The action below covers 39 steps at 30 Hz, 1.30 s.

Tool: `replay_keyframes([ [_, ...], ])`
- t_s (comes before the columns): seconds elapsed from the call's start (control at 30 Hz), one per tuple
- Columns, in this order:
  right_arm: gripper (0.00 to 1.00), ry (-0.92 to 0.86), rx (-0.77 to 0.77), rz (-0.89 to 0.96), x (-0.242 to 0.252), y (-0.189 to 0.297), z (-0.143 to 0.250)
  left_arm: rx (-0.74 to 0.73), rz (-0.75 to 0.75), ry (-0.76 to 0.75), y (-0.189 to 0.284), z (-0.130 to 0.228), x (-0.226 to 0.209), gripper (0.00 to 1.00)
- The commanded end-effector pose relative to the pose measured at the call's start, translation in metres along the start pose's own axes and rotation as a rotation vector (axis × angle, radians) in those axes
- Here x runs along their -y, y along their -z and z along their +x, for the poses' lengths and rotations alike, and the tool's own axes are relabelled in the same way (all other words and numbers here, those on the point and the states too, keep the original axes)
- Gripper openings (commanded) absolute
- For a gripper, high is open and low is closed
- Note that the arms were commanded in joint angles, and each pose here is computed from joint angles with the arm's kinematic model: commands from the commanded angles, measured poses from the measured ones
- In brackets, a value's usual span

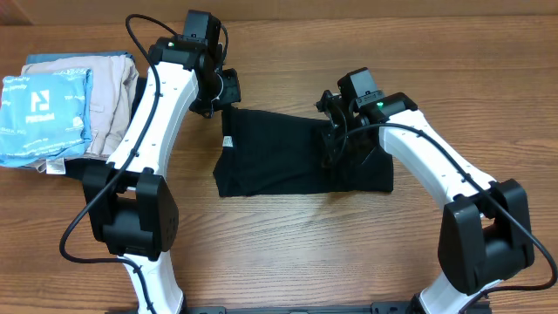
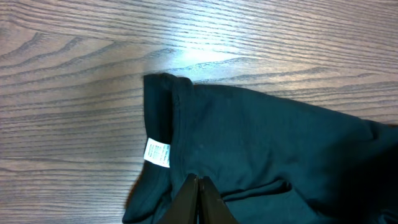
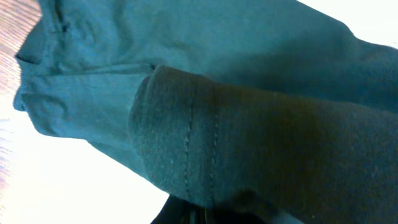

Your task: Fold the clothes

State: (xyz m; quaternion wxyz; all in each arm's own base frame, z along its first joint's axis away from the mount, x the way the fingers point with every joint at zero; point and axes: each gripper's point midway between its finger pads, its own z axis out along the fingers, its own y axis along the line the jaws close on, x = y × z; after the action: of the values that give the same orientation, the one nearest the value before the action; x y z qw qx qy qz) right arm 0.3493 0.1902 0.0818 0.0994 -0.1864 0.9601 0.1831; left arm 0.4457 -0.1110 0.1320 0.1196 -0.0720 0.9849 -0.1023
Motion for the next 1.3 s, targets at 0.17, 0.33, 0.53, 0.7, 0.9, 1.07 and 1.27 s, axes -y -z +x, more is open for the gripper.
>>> replay_keyframes([
  [0.17,0.04,0.006,0.066,-0.007,-0.005,-0.002,-0.017,-0.015,-0.02,-0.021,0.0,0.004,-0.004,0.04],
  [0.33,0.13,-0.042,0.08,-0.01,-0.005,-0.001,-0.021,-0.015,-0.02,-0.021,0.0,0.004,-0.004,0.04],
  [0.53,0.53,-0.074,0.084,-0.013,-0.006,-0.001,-0.022,-0.026,-0.024,-0.02,0.0,0.007,-0.005,0.04],
  [0.7,0.96,-0.063,0.136,-0.235,-0.041,0.021,-0.043,-0.028,-0.011,-0.02,0.0,0.007,-0.003,0.11],
  [0.9,0.23,-0.249,0.194,-0.129,0.03,0.086,-0.056,-0.068,0.469,-0.218,0.014,0.021,0.099,0.04],
  [1.07,0.04,-0.325,0.134,0.002,0.073,0.067,-0.027,-0.174,0.506,-0.316,-0.014,0.063,0.148,0.04],
  [1.27,0.04,-0.32,0.145,0.014,0.083,0.043,-0.019,-0.4,0.47,-0.312,-0.068,0.118,0.157,0.04],
])
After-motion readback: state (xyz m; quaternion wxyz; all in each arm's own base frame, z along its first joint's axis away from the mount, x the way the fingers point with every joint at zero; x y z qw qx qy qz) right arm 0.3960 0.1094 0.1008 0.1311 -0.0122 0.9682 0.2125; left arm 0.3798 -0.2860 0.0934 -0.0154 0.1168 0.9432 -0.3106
